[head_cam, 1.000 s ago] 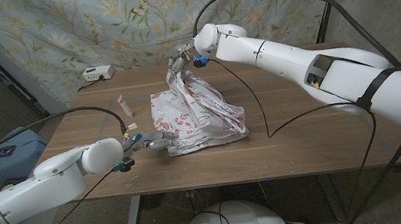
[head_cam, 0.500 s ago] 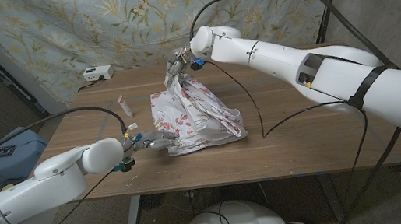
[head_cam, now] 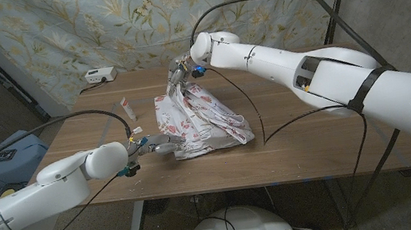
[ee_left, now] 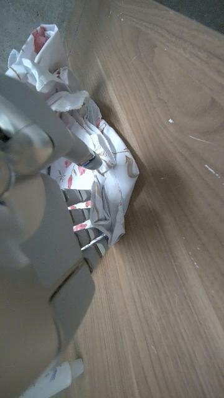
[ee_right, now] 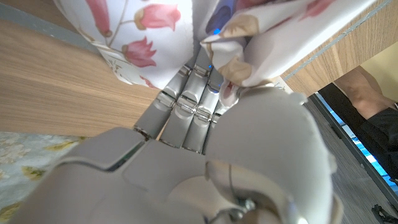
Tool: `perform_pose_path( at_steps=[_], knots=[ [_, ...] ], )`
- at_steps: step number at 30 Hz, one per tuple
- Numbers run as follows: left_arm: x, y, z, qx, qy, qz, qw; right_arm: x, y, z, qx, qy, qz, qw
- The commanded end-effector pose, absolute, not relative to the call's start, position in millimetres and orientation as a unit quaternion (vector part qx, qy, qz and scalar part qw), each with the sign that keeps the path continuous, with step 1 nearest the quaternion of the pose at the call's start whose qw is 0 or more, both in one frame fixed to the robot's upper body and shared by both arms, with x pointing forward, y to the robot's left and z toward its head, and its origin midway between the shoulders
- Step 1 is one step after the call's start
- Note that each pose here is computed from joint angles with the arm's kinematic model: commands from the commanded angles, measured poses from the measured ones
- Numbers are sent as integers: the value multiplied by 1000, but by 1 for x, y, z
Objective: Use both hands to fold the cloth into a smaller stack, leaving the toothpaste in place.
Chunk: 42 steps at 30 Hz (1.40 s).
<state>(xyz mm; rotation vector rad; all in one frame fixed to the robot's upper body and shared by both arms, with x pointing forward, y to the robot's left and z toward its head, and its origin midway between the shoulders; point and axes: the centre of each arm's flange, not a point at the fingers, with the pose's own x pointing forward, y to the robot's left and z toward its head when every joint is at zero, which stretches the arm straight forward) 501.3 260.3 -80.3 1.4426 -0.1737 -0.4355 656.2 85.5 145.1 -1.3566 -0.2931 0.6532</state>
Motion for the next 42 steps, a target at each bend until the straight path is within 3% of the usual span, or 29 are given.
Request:
perform_pose_path(
  at_steps=[1,23,42],
  knots=[
    [501,257,-81,652,-84,-197,727,661,100,132,-616,-113,305,717],
    [497,251,-77,648,-100,-195,729,675,121,100,-620,-118,271,727],
    [494,251,-73,644,-103,-195,733,688,104,78,-602,-104,258,748]
  ],
)
